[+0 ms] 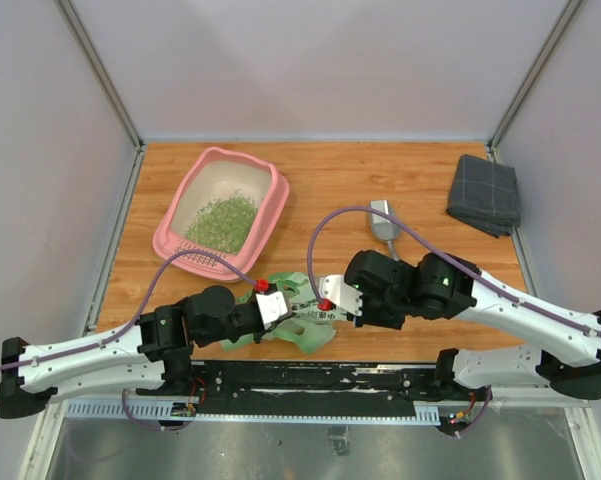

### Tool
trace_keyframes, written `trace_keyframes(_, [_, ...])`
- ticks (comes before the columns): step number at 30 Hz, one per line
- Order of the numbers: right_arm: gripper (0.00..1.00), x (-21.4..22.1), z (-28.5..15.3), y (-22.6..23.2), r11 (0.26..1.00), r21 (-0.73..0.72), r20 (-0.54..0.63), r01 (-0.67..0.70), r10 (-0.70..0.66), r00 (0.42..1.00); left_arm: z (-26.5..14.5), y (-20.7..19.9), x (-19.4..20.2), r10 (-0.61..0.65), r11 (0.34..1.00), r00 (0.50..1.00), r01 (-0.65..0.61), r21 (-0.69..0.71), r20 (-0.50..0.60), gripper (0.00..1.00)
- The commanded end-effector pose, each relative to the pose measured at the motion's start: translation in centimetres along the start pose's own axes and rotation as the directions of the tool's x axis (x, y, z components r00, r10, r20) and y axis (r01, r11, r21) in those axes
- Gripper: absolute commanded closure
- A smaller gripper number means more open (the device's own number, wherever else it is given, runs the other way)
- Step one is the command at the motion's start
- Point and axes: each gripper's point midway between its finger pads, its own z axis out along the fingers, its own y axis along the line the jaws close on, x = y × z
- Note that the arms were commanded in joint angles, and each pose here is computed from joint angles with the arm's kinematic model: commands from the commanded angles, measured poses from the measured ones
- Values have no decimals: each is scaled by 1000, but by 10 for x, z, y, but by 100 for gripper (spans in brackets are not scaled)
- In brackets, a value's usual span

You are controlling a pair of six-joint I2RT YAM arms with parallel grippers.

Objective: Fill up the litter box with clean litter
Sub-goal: Clamp the cat litter bag at the center of the board.

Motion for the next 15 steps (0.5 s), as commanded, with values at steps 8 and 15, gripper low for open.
trace_keyframes(8, [99, 4, 10, -8, 997, 62, -9, 46, -46, 999, -6, 14, -55, 15, 998, 976, -1, -63, 216, 100])
trace_keyframes(15, [99, -6, 20, -4, 999, 22, -19, 47, -47, 999, -9, 11, -61, 42, 998, 963, -29, -53, 265, 100])
